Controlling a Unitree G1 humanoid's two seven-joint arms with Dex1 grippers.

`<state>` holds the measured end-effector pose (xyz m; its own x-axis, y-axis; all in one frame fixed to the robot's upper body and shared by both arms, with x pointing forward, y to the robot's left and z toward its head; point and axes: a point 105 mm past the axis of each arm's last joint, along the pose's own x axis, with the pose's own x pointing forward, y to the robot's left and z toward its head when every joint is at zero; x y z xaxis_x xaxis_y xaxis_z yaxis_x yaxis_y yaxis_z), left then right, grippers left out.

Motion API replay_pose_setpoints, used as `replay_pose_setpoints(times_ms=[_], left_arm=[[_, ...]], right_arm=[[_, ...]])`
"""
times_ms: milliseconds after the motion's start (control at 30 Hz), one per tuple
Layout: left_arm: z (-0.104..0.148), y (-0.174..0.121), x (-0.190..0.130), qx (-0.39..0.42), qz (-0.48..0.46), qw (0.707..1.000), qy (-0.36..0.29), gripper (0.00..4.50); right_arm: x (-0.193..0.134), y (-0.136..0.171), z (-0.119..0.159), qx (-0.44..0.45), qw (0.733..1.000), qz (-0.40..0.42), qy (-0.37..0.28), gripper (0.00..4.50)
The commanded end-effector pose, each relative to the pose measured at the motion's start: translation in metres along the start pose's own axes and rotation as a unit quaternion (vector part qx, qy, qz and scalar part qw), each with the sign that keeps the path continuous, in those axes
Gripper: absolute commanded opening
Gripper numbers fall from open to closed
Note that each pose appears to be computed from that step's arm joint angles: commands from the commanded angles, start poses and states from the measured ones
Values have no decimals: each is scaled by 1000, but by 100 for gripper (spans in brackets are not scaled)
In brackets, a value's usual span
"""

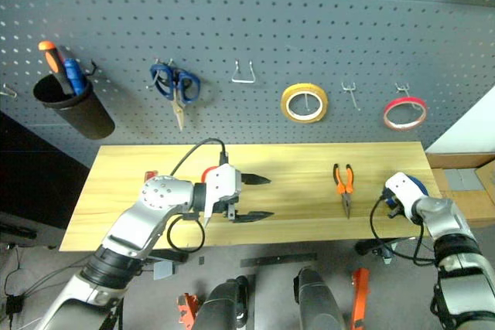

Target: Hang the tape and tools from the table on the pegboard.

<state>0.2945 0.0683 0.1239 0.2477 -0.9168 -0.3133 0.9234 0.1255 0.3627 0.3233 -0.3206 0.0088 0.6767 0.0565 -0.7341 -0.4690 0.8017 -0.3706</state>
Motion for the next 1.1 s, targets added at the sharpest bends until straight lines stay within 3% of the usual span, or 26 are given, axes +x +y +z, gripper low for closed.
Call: replay_pose_setpoints(times_ms=[33,200,300,400,633,833,1100], left_arm=[[24,10,-3,30,19,999,-34,380],[35,25,-6,23,57,996,-63,380],[38,32,-7,17,72,995,-73,380],[42,38,-9,9,89,992,-87,380],[47,47,-13,-14,112,988,-105,380],[47,46,-16,-14,115,988,-102,380],[47,47,-18,-24,126,986,-105,380]], right_arm=[[-41,0,33,-22,997,-28,-66,39],[-84,30,76,-134,972,-126,-147,39],[-101,62,108,-181,945,-166,-215,38],[-121,91,160,-218,902,-198,-316,38],[-129,74,219,-232,861,-239,-384,38],[-113,51,228,-200,868,-242,-385,38],[-91,55,226,-170,882,-206,-388,38]])
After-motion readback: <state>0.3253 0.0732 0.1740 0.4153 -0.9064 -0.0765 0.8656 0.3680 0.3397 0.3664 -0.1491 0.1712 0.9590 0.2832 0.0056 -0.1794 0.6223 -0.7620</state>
